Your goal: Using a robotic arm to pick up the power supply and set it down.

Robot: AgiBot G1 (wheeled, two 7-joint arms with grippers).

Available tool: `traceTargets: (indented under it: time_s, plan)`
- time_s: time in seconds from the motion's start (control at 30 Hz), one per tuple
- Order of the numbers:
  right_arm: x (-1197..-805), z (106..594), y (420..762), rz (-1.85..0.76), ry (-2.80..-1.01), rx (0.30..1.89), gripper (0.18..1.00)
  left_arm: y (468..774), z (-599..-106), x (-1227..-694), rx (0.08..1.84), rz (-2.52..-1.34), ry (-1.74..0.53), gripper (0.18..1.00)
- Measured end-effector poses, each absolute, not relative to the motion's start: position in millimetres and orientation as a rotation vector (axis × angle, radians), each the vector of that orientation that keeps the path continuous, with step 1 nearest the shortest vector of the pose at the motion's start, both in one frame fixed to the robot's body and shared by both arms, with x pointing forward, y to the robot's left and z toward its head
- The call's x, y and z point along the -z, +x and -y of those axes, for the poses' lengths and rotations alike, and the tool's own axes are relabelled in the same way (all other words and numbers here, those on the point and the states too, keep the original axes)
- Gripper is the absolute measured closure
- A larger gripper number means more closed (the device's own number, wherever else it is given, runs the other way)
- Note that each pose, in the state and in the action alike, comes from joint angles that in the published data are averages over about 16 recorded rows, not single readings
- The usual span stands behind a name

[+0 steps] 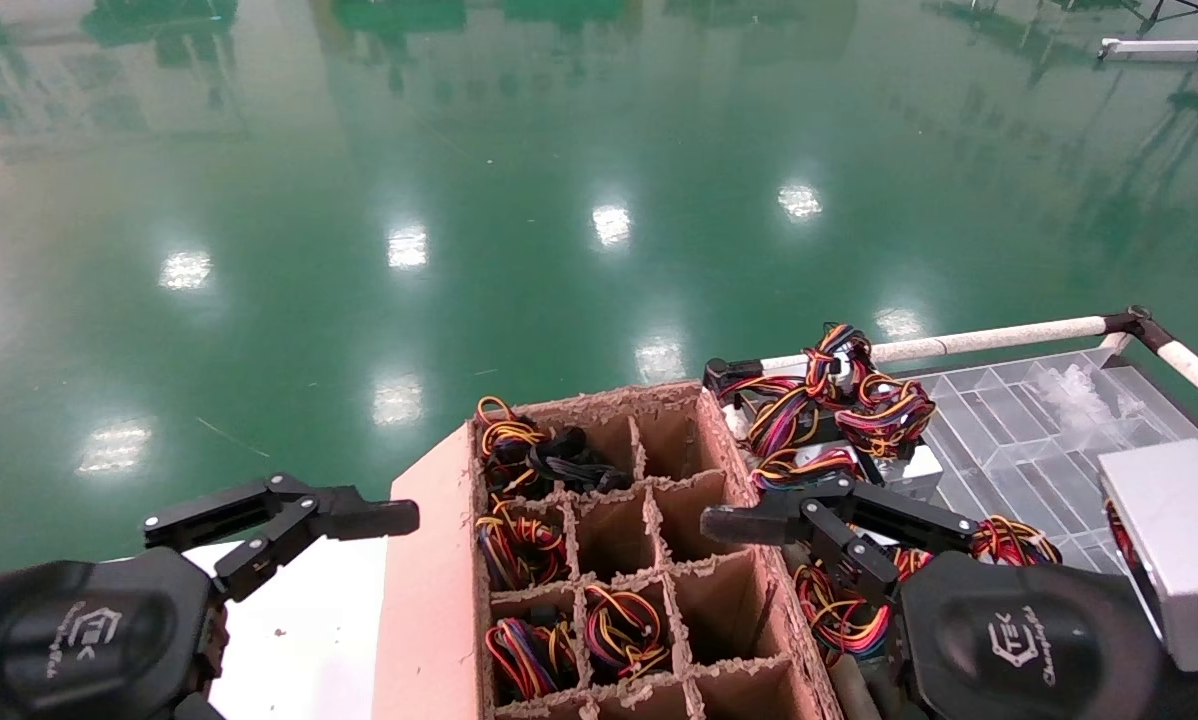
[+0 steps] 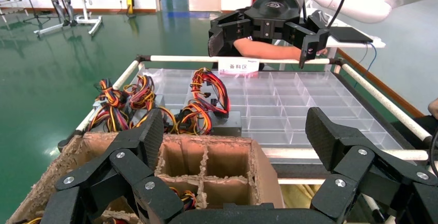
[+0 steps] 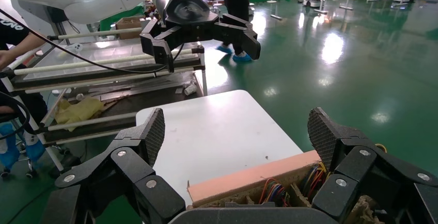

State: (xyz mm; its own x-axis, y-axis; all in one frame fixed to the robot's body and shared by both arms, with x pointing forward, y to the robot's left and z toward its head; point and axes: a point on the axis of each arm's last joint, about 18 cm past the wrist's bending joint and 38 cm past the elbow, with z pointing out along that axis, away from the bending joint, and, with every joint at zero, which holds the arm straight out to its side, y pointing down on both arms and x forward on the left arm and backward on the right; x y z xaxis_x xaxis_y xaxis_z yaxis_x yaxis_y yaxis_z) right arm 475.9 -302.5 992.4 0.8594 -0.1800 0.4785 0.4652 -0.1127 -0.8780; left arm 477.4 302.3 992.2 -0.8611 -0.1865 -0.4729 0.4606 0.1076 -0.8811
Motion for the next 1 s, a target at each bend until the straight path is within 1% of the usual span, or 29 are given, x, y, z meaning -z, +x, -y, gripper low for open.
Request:
traceTargets:
  time_s: [0.7, 0.9, 1.0]
  plan:
    - [-992.4, 302.5, 475.9, 0.229, -1.595, 0.555, 0.178, 477.4, -302.3, -992.2, 1.804, -1.919, 0.266, 0.194]
    - [-992.4, 302.5, 475.9, 0.229, -1.595, 0.555, 0.178, 477.4, -302.3, -992.2, 1.804, -1.919, 0.266, 0.229]
    - [-992.4, 302.5, 475.9, 0.229, -1.595, 0.555, 0.178, 477.4, -302.3, -992.2, 1.804, -1.919, 0.266, 0.264]
